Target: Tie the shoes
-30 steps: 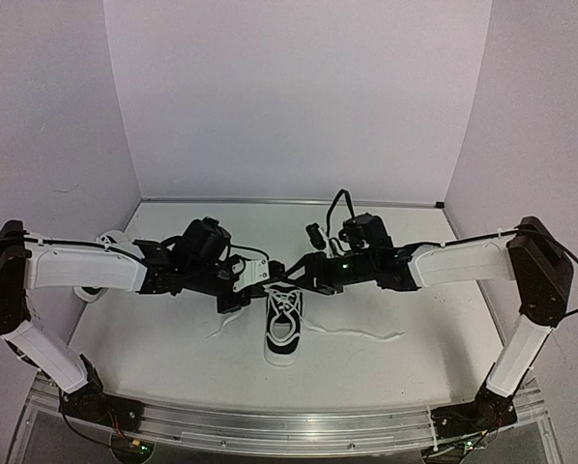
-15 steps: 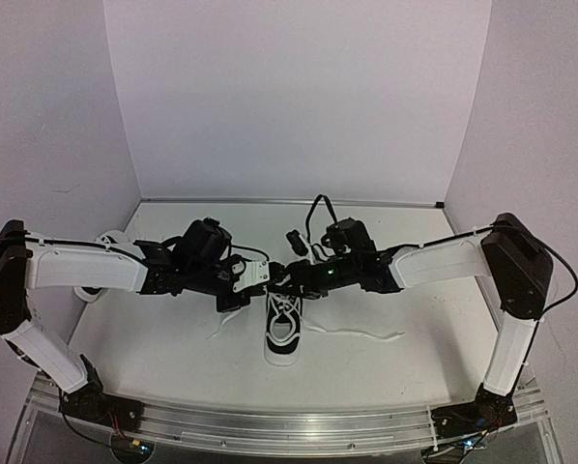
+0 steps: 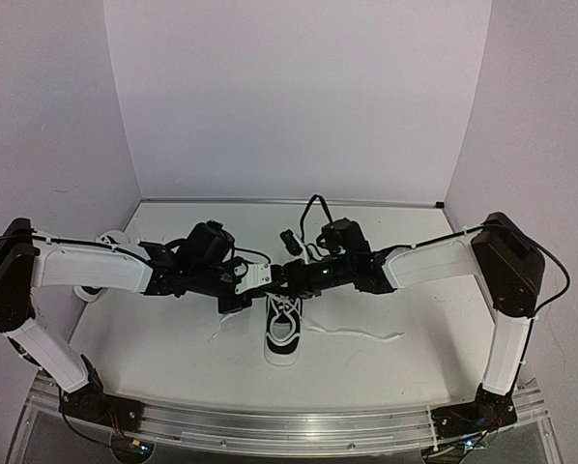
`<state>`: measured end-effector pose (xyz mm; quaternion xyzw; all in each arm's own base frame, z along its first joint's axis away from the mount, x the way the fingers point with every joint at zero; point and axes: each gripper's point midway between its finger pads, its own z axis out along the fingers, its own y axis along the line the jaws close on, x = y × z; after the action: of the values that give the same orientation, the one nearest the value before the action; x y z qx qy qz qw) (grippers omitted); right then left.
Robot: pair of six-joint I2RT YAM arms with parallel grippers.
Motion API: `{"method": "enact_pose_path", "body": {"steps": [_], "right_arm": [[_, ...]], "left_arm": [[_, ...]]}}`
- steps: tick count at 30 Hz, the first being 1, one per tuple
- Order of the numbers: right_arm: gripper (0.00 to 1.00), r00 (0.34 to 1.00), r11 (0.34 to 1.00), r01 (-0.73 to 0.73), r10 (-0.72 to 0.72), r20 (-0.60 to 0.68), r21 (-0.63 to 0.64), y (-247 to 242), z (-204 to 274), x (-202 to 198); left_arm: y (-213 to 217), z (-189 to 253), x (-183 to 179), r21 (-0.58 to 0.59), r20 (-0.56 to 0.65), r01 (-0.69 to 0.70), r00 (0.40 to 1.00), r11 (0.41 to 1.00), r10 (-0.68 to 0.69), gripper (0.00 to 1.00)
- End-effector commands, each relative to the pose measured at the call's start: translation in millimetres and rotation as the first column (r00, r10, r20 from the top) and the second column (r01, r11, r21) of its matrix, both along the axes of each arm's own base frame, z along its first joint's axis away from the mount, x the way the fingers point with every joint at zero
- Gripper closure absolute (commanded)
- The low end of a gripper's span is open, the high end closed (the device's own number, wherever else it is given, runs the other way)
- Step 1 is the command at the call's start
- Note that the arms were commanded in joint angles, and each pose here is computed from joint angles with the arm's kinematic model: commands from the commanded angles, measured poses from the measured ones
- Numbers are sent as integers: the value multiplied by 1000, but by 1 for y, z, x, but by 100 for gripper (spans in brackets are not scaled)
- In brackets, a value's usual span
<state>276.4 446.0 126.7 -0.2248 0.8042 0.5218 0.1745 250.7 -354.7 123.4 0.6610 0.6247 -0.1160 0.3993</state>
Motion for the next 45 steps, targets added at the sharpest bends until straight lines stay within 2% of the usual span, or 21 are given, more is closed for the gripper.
{"method": "enact_pose_path", "body": {"steps": [1,9,14,20,25,31,36,41,45], "right_arm": [[69,999,999,-18,17,30,48,11,15,2],[100,999,998,-26,23,42,59,10,21,0],[100,998,999,2,-5,56,53,1,26,-3],[100,995,997,60,-63,81,41,-15,37,-4],[100,986,989,140,-135,97,-38,-37,34,0],[100,978,972,187,-172,115,-144,-56,21,1],[100,977,968,197,-179,120,-159,-62,20,-1],[100,976,966,201,-182,123,-164,-64,20,-1],[100,976,966,199,-180,124,-164,-63,20,-2]], "left_arm": [[-7,7,4,-26,38,11,999,1000,-10,98],[-6,-3,10,-10,20,-25,999,1000,26,94],[-6,-10,12,-11,1,-50,999,999,50,80],[-3,-4,12,-103,-14,-71,997,992,70,65],[-4,2,7,-144,-28,-60,998,988,57,54],[-14,10,7,-190,-36,-39,999,981,32,53],[-29,17,8,-241,-54,-10,999,970,-3,54],[-41,16,9,-262,-76,11,997,965,-32,61],[-47,14,10,-272,-89,20,995,962,-46,60]]}}
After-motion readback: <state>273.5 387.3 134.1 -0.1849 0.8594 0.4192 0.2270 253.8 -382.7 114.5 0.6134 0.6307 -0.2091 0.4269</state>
